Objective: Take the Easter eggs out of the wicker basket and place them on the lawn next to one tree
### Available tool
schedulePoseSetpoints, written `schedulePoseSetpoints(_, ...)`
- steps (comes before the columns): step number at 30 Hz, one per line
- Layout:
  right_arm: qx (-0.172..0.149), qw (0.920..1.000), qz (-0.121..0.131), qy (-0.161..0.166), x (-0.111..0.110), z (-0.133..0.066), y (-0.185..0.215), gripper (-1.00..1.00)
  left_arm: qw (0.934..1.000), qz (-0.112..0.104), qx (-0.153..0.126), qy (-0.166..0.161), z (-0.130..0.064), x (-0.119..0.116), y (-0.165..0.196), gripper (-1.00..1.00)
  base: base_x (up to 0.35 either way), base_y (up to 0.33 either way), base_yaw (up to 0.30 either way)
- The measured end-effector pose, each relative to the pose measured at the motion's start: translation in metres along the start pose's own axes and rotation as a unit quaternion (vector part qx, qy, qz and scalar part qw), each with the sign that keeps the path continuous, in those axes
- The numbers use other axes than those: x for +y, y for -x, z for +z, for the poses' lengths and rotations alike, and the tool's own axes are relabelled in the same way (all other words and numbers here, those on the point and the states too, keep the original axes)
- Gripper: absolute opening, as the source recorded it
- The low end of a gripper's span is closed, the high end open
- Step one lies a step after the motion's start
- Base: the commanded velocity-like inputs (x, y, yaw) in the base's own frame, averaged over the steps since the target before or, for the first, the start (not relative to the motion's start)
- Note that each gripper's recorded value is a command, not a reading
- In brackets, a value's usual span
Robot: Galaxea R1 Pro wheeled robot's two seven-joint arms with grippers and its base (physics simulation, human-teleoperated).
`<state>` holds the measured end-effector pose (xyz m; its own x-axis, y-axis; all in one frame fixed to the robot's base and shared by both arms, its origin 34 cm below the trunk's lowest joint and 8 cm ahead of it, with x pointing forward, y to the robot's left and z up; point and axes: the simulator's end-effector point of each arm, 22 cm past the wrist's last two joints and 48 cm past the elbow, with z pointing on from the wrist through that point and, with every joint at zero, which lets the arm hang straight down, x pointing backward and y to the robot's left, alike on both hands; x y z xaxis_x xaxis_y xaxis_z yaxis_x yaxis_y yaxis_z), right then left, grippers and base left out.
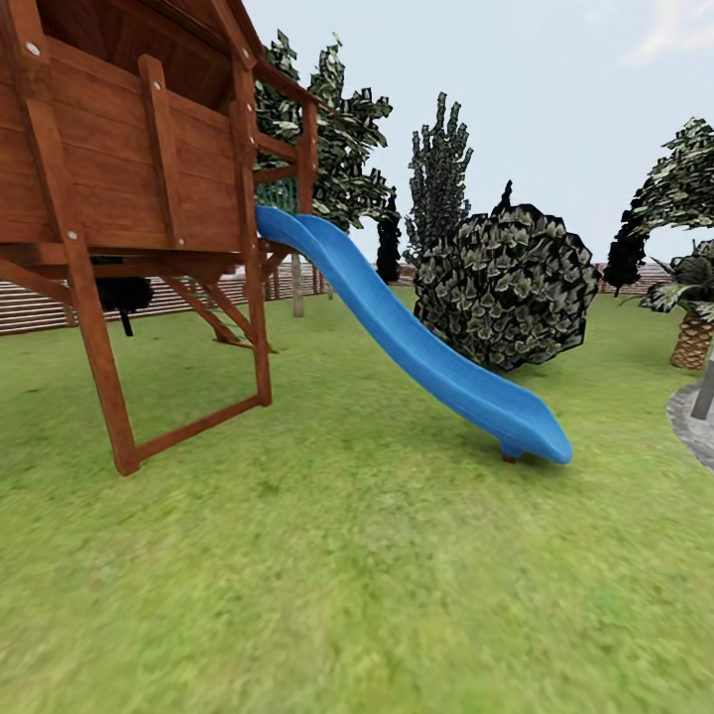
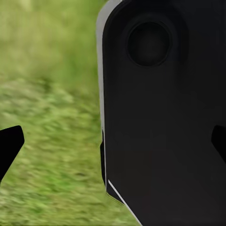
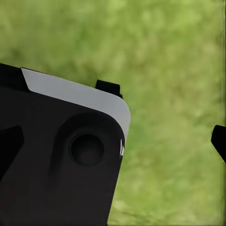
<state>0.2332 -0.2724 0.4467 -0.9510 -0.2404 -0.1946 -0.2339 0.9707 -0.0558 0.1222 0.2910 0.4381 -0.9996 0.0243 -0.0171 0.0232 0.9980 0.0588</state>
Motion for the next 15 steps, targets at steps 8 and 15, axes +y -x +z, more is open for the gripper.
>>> schedulePoseSetpoints(8,0.000,1.0000,-0.002,0.000,0.0001,0.0000,-0.0002,1.00,1.0000,0.000,-0.002,0.000,0.0000,0.0001,0.0014,1.00,0.295,-0.125,0.000)
schedulePoseSetpoints(15,0.000,1.0000,-0.001,0.000,0.0001,0.0000,-0.0002,1.00,1.0000,0.000,-0.002,0.000,0.0000,0.0002,0.0015,1.00,0.295,-0.125,0.000)
